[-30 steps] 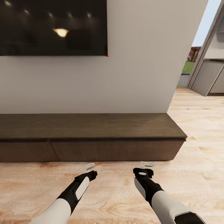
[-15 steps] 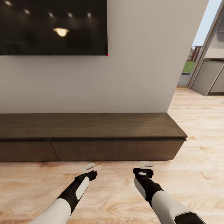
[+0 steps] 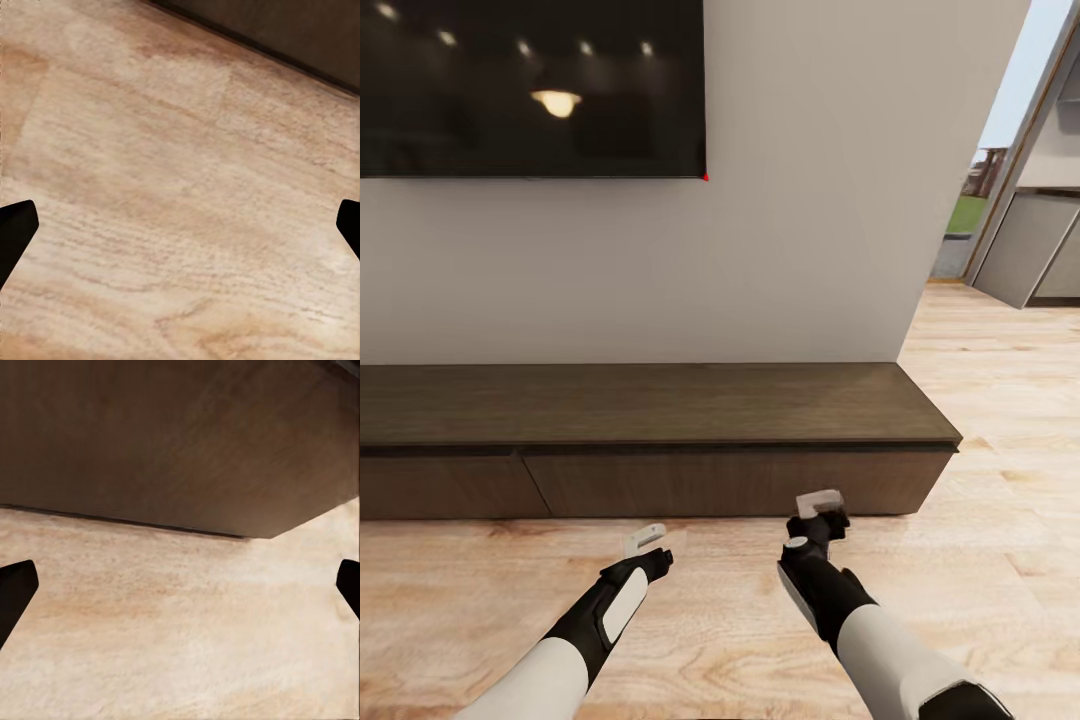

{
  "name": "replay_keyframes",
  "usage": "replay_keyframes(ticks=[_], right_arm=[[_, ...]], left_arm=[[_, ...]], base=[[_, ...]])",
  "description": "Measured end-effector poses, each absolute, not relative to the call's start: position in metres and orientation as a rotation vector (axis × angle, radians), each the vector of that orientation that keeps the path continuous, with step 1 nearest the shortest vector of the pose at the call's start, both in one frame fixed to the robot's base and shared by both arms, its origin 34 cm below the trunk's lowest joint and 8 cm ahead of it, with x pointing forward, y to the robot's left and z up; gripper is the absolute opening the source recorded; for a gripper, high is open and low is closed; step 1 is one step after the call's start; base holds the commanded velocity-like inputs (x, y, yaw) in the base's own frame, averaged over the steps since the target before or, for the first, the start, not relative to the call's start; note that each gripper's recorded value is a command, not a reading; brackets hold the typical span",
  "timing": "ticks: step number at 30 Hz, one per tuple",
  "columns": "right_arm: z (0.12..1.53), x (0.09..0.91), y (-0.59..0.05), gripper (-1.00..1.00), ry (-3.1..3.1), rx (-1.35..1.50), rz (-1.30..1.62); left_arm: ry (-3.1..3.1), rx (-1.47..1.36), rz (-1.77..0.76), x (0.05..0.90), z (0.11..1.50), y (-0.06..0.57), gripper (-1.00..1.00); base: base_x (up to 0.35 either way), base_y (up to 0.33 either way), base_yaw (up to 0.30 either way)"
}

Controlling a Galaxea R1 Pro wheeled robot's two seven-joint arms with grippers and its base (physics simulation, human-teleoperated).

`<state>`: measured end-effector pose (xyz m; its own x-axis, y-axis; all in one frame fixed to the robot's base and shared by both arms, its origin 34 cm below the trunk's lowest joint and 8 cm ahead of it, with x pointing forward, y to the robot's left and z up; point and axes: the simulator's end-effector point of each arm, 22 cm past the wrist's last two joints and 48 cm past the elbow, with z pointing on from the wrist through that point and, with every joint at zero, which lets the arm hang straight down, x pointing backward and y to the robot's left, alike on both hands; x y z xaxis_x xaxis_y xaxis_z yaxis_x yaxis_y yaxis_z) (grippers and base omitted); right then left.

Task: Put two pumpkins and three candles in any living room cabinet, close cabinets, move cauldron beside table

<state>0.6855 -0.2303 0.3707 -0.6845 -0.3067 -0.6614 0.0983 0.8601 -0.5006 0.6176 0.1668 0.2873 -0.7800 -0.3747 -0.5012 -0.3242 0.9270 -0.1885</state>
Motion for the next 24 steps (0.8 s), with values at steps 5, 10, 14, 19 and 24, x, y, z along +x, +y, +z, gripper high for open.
replay_keyframes(ticks=[5,10,14,19,24], right_arm=[[0.412,0.691,-0.227,1.0,2.103,-0.237,-0.881],[0.443,0.698,-0.183,1.0,1.896,-0.481,-0.985],[0.482,0.688,-0.122,1.0,1.535,-0.678,-1.052],[0.418,0.643,-0.022,1.0,1.231,-1.251,-0.838],[0.429,0.653,-0.018,1.0,1.363,-0.949,-0.483]], left_arm=[[2.533,-0.496,-0.121,0.618,0.287,0.167,1.0],[2.533,-0.496,-0.121,0.618,0.287,0.167,1.0],[2.533,-0.496,-0.12,0.618,0.287,0.168,1.0],[2.533,-0.49,-0.122,0.618,0.287,0.166,1.0],[2.534,-0.487,-0.122,0.618,0.288,0.165,1.0]], base=[[0.0,0.0,0.0],[0.0,0.0,0.0],[0.0,0.0,0.0],[0.0,0.0,0.0],[0.0,0.0,0.0]])
